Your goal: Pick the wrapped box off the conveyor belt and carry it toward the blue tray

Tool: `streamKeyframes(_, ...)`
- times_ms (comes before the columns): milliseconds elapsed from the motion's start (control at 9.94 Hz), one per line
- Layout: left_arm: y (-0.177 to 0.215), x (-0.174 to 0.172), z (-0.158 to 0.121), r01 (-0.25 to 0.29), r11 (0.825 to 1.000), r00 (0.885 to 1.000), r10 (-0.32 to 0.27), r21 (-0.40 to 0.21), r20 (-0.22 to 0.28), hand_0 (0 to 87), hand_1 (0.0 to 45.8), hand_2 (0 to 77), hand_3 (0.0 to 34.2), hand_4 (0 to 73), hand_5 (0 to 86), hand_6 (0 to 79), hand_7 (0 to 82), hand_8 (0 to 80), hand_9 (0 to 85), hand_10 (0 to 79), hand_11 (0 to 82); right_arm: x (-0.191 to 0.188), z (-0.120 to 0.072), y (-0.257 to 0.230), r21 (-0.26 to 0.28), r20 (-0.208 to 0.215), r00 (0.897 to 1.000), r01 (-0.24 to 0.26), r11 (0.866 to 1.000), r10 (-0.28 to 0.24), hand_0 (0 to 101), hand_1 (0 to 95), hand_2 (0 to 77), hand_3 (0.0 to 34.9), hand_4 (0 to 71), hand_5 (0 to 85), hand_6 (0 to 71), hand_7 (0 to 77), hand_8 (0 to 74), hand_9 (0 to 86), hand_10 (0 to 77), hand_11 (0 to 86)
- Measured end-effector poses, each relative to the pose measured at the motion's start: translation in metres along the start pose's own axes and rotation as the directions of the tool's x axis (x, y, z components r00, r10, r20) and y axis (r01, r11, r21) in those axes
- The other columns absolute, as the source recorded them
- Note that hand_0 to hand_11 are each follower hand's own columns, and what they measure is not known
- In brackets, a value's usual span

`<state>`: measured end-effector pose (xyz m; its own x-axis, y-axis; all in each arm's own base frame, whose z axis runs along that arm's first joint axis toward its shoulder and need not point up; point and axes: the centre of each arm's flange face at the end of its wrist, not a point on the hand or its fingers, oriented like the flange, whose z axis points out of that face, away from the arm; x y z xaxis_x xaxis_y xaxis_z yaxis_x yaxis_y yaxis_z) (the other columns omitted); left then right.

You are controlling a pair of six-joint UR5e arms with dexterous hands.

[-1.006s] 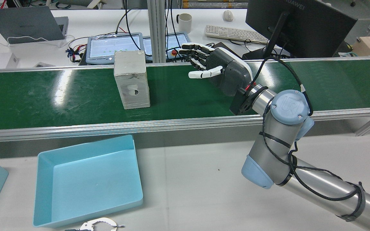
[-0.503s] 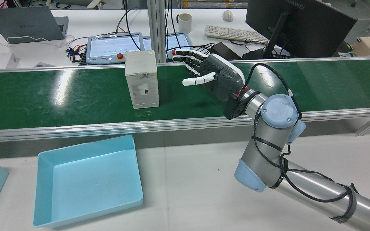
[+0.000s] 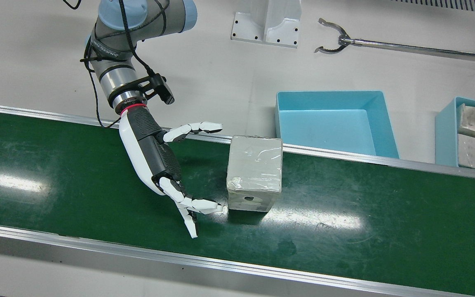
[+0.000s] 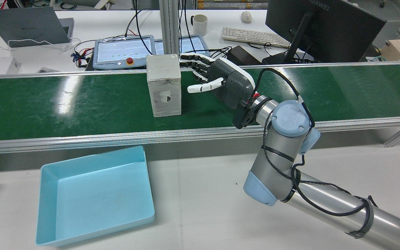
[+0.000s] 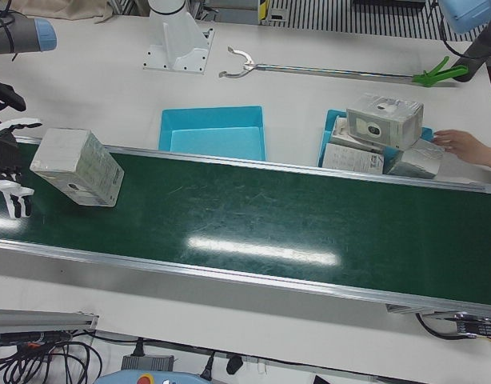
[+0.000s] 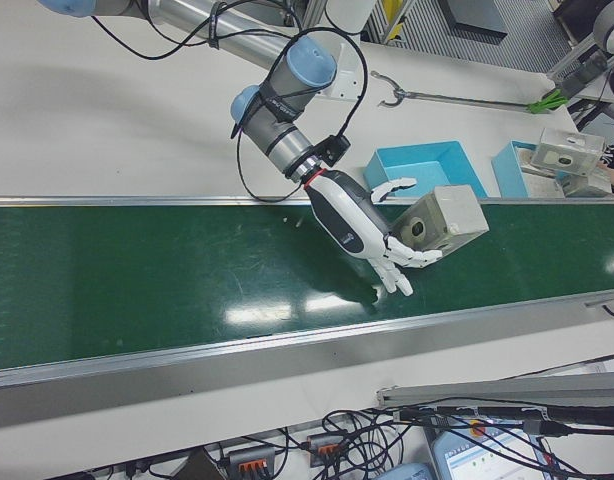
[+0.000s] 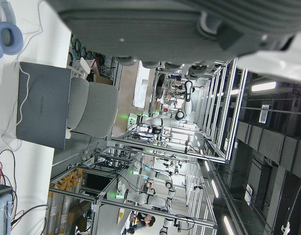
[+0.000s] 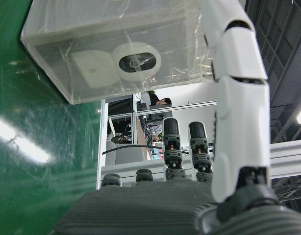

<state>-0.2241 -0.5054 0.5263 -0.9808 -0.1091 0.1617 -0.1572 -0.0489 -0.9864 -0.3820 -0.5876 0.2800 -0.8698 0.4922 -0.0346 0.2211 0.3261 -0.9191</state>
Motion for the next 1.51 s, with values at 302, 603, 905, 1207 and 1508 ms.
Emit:
streamKeyframes(302,0.0,0.0,0.0,0.0,1.0,1.0,0.0,0.0,0.0,0.0,0.0,1.1,0.0,0.0,1.1,0.0,0.5,0.5,0.0,0.5,0.0,0.017,0.024,0.011,-0.004,-0.012,1.0,0.005,1.0,-0.005,49,18.0,19.1,12.8,13.6,22.4,7.6,22.9,0.0,3.8,0.0,1.6)
streamKeyframes(603,0.0,0.0,0.0,0.0,1.0,1.0,0.0,0.0,0.0,0.0,0.0,1.1,0.0,0.0,1.1,0.0,0.5,0.5,0.0,0.5,0.0,0.04,0.038,0.022,-0.008,0.017,1.0,0.004,1.0,-0.004,51,21.3,20.7,13.9,15.8,24.0,8.2,25.1,0.0,4.9,0.0,1.1)
streamKeyframes(905,0.0,0.0,0.0,0.0,1.0,1.0,0.0,0.0,0.0,0.0,0.0,1.1,0.0,0.0,1.1,0.0,0.5,0.5,0.0,0.5,0.0,0.045,0.043,0.032,-0.016,0.038,0.999,-0.001,1.0,0.001,57,18.0,28.4,6.0,30.0,34.4,16.4,33.3,8.2,14.2,3.3,1.1)
streamKeyframes(1207,0.0,0.0,0.0,0.0,1.0,1.0,0.0,0.0,0.0,0.0,0.0,1.1,0.0,0.0,1.1,0.0,0.5,0.5,0.0,0.5,0.0,0.037,0.036,0.064,-0.056,0.047,0.999,-0.015,0.998,0.017,57,13.1,28.9,0.0,37.6,40.4,26.2,43.6,34.9,36.0,18.5,23.5)
streamKeyframes(1508,0.0,0.0,0.0,0.0,1.0,1.0,0.0,0.0,0.0,0.0,0.0,1.1,0.0,0.0,1.1,0.0,0.5,0.5,0.0,0.5,0.0,0.067,0.017,0.114,-0.121,0.017,0.999,-0.04,0.992,0.043,56,5.4,30.0,0.9,45.8,46.9,36.5,54.0,46.4,44.2,33.8,42.0)
